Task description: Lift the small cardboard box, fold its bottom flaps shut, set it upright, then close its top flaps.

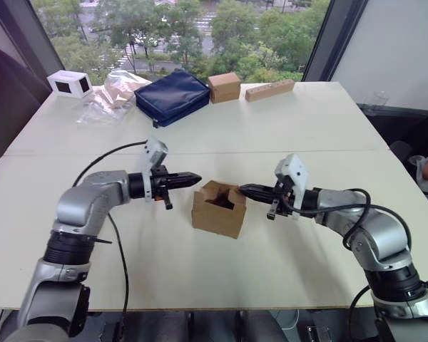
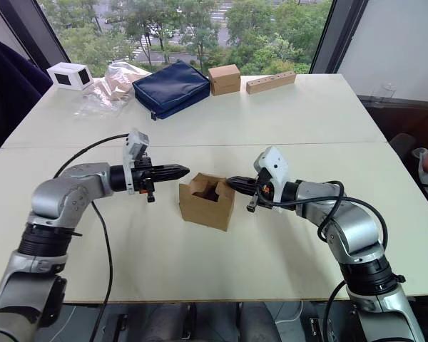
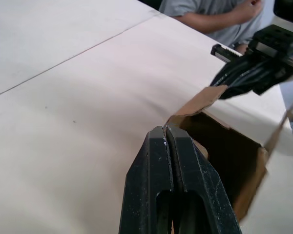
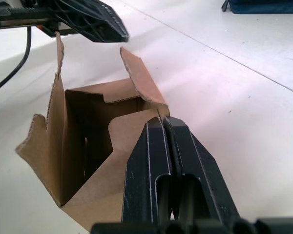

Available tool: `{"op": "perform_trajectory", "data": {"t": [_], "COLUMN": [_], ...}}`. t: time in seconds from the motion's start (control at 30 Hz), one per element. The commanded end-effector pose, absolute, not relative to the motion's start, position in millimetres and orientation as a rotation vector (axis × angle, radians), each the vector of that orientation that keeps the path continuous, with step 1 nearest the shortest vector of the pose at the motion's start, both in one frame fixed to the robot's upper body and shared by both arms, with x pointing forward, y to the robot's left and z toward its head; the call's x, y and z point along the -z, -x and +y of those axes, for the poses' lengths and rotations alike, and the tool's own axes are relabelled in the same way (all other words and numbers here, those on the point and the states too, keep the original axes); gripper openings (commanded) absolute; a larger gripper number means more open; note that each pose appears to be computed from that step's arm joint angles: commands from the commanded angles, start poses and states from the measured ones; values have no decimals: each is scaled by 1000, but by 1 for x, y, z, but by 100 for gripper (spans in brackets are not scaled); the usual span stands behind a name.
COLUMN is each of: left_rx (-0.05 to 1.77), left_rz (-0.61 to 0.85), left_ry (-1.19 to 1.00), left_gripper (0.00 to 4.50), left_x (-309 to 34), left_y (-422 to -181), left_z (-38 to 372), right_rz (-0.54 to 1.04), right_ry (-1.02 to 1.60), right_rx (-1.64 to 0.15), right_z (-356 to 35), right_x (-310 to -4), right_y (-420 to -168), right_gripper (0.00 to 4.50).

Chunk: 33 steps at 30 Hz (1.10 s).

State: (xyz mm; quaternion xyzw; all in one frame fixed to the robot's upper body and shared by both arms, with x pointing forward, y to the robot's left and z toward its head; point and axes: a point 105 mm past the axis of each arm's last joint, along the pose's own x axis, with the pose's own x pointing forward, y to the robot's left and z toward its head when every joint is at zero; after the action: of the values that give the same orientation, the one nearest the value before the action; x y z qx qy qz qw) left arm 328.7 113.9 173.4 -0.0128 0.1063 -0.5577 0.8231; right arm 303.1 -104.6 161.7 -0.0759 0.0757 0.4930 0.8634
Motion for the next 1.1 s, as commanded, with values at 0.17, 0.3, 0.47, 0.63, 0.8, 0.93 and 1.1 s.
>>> {"op": "perform_trajectory", "data": {"t": [0.17, 0.3, 0.47, 0.63, 0.8, 0.93, 1.1], "left_rx": [1037, 1032, 1126, 1202, 1271, 1327, 1343], "left_rz": [166, 202, 274, 315, 354, 374, 379], "left_ry": [-7, -34, -62, -42, -33, -29, -74], "left_gripper": [2, 2, 2, 2, 2, 2, 2], "left_x": [-175, -157, -133, -122, -114, -112, -105], "left_y": [-372, -389, -393, -388, -378, -365, -354], "left_z": [126, 121, 103, 91, 88, 87, 85], "right_rz": [29, 43, 121, 157, 141, 140, 122], "right_ry": [179, 197, 240, 336, 462, 517, 589], "right_rx": [-988, -1061, -1209, -1222, -1191, -1204, -1193], "right_z": [-120, -112, -85, -71, -59, -51, -49], "right_x": [-206, -216, -206, -193, -181, -170, -165], "right_y": [-292, -266, -228, -215, -224, -230, -244], "right_gripper": [0, 0, 0, 0, 0, 0, 0]}}
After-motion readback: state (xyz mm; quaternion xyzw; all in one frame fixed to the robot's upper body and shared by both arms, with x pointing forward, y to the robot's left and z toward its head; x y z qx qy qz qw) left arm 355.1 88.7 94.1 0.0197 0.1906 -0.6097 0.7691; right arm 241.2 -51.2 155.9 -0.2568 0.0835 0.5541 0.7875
